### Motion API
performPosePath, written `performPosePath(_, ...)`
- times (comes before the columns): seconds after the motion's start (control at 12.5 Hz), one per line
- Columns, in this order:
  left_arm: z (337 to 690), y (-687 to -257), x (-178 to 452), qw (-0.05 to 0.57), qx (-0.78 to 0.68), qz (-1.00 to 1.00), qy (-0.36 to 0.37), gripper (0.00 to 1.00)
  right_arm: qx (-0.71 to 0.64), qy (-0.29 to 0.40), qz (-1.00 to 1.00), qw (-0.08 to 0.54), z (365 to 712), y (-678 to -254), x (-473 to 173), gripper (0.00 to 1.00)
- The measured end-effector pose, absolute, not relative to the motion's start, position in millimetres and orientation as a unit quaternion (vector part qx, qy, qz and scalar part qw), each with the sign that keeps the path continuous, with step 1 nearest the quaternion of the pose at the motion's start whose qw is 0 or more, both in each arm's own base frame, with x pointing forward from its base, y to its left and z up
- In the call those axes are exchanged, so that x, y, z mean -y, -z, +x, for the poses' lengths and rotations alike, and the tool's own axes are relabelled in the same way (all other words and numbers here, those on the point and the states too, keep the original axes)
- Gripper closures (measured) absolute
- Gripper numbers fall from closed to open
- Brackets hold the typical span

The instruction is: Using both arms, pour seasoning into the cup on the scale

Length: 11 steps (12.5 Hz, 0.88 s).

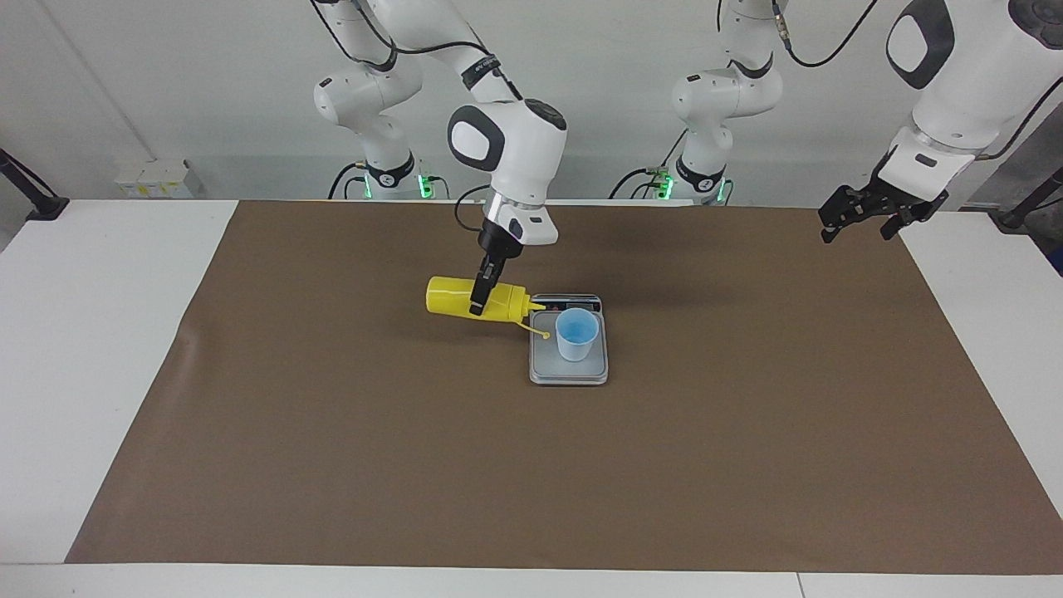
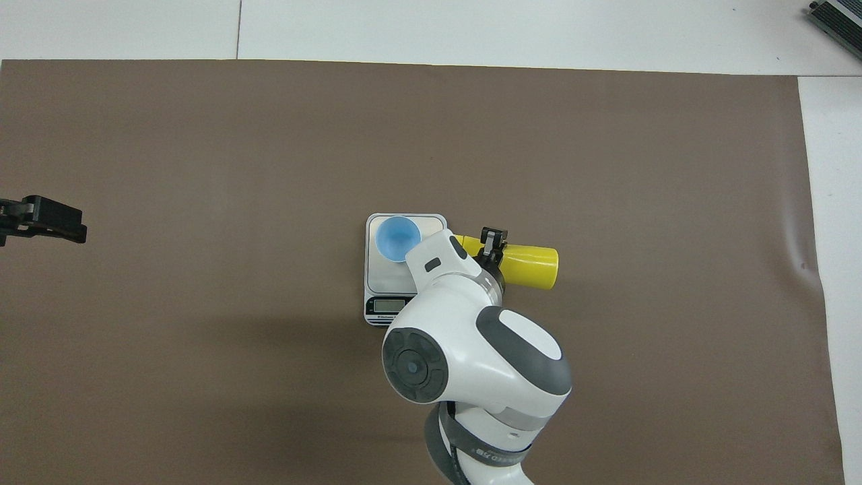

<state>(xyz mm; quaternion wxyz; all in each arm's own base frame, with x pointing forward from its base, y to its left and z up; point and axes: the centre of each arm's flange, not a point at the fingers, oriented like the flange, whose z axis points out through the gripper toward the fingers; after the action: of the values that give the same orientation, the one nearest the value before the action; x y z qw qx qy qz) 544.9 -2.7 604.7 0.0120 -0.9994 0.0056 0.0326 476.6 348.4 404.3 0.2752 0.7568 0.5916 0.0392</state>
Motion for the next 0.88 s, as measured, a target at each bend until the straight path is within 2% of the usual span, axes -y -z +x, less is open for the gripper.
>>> performPosePath(0.32,545,-605,3,0.012,-0.006,-0.999,-0.033,0.00,-0.591,-0.038,0.728,0.346,459,-393,-381,0.48)
performPosePath(0.88,545,-605,3,0.012,-0.006,-0.999,-0.033,0.00,-0.600,-0.041,0.707,0.373,457,-381,-391,0.48)
